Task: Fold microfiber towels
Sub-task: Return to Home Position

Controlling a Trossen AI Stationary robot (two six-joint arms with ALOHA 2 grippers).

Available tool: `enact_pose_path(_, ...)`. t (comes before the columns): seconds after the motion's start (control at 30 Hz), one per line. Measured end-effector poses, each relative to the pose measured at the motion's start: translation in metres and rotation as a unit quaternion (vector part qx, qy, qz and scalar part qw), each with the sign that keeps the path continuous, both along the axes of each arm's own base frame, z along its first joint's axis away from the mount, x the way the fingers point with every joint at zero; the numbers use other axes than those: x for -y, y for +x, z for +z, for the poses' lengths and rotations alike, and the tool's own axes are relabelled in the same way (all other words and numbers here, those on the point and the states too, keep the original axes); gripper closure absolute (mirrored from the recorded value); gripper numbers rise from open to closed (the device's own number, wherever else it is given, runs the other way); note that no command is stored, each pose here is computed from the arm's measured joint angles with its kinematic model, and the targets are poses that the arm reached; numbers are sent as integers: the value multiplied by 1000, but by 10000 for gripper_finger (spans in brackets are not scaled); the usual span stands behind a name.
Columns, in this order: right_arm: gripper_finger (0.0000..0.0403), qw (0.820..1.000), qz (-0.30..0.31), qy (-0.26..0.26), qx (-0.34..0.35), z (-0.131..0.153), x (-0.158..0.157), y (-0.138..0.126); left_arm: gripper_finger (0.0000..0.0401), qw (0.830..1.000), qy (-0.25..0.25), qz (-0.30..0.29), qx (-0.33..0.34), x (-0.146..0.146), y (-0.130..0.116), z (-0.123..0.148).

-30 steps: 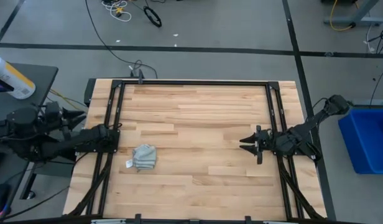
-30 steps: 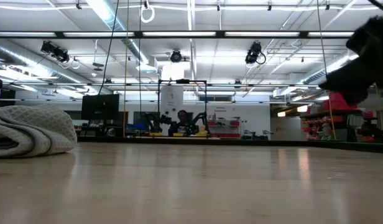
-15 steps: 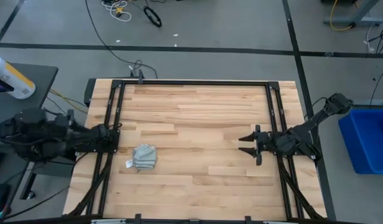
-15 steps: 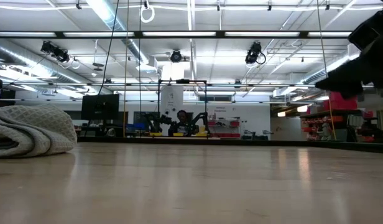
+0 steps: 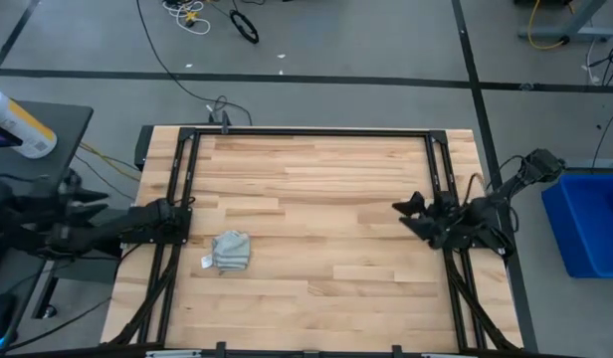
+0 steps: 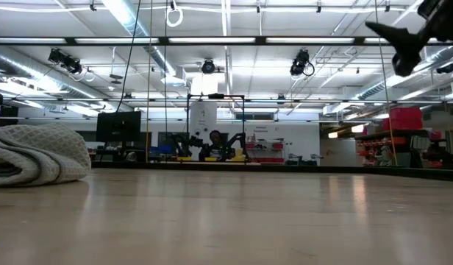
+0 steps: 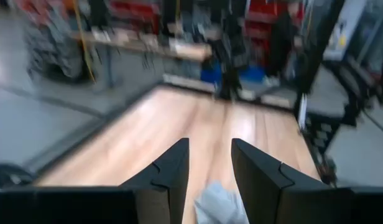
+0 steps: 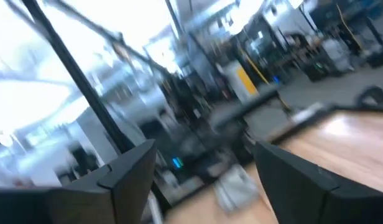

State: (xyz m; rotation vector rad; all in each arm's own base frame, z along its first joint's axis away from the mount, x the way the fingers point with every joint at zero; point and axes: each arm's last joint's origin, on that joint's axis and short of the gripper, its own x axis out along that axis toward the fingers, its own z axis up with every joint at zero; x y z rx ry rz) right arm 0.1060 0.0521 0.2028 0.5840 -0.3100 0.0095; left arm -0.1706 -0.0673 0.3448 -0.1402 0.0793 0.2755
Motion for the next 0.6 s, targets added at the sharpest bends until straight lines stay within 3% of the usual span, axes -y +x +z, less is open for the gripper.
enact_pose_path(0.13, 109, 995, 0, 54, 78, 15, 4, -6, 273, 998, -29, -30, -53, -10, 38, -9)
enact_pose_path(0.27, 102, 984, 0, 101, 146, 27, 10, -14, 273, 998, 8, -62, 19, -20, 80, 2)
enact_pose_path(0.4, 94, 972, 0, 135, 194, 35, 14, -20, 273, 996, -20, -76, 40, -40, 128, -11)
enact_pose_path(0.47, 89, 968, 0, 143, 206, 37, 15, -22, 273, 990, -54, -123, 40, -49, 156, -27)
enact_pose_path(0.6, 80, 966, 0, 147, 212, 38, 16, -23, 273, 965, -88, -218, 120, -63, 201, -49)
